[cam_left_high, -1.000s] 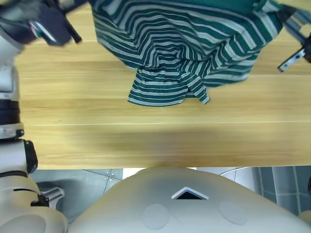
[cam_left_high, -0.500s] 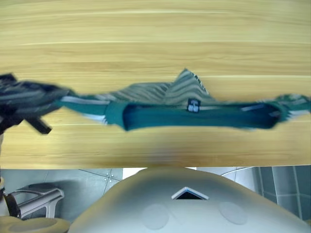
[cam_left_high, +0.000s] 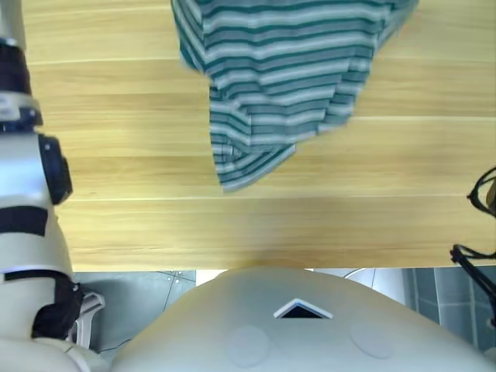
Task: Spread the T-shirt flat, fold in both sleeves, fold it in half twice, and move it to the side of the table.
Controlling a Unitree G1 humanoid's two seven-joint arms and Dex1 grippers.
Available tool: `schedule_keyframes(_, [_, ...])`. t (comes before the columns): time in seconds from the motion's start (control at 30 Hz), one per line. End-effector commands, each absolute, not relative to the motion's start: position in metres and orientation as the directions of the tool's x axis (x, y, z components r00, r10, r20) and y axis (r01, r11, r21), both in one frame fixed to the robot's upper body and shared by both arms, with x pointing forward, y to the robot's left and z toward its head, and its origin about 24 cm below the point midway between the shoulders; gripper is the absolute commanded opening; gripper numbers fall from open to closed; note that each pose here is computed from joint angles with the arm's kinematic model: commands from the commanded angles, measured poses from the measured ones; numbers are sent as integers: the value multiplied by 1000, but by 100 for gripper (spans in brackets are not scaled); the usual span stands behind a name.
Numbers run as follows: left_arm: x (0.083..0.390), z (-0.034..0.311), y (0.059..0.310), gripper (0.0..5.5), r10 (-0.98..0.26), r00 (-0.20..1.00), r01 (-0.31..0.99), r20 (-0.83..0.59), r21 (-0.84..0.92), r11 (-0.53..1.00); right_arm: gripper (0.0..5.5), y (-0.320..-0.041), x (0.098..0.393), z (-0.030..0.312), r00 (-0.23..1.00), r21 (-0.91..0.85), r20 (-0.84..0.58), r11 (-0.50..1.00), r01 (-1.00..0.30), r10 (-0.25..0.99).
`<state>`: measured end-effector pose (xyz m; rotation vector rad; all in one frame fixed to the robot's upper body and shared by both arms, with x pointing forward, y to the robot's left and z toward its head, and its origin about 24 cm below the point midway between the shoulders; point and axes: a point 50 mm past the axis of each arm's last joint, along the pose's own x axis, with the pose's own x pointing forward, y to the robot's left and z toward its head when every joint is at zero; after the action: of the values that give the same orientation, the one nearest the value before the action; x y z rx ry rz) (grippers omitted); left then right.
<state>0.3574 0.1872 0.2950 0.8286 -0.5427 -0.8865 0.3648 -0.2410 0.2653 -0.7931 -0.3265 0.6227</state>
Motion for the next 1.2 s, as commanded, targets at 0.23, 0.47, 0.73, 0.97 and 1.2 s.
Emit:
schedule_keyframes(0.23, [285,191,287,2,-658,670,126,343,821,556,0,-297,272,231,743,-805,523,528,269,418])
schedule_keyframes(0.47, [203,64,244,2,-884,440,695,-159,683,223,0,-266,232,121,749,-914,-85,248,-320,657])
schedule_keyframes(0.73, [172,51,230,2,-905,299,804,-301,591,69,0,-257,143,66,391,-613,-475,23,-790,789])
schedule_keyframes(0.97, [159,47,223,2,-891,171,835,-421,542,-96,0,-262,137,51,329,-529,-566,-28,-848,756])
schedule_keyframes(1.2, [141,131,213,2,-997,7,795,-73,606,-39,0,-244,123,144,170,-661,-119,50,-749,978])
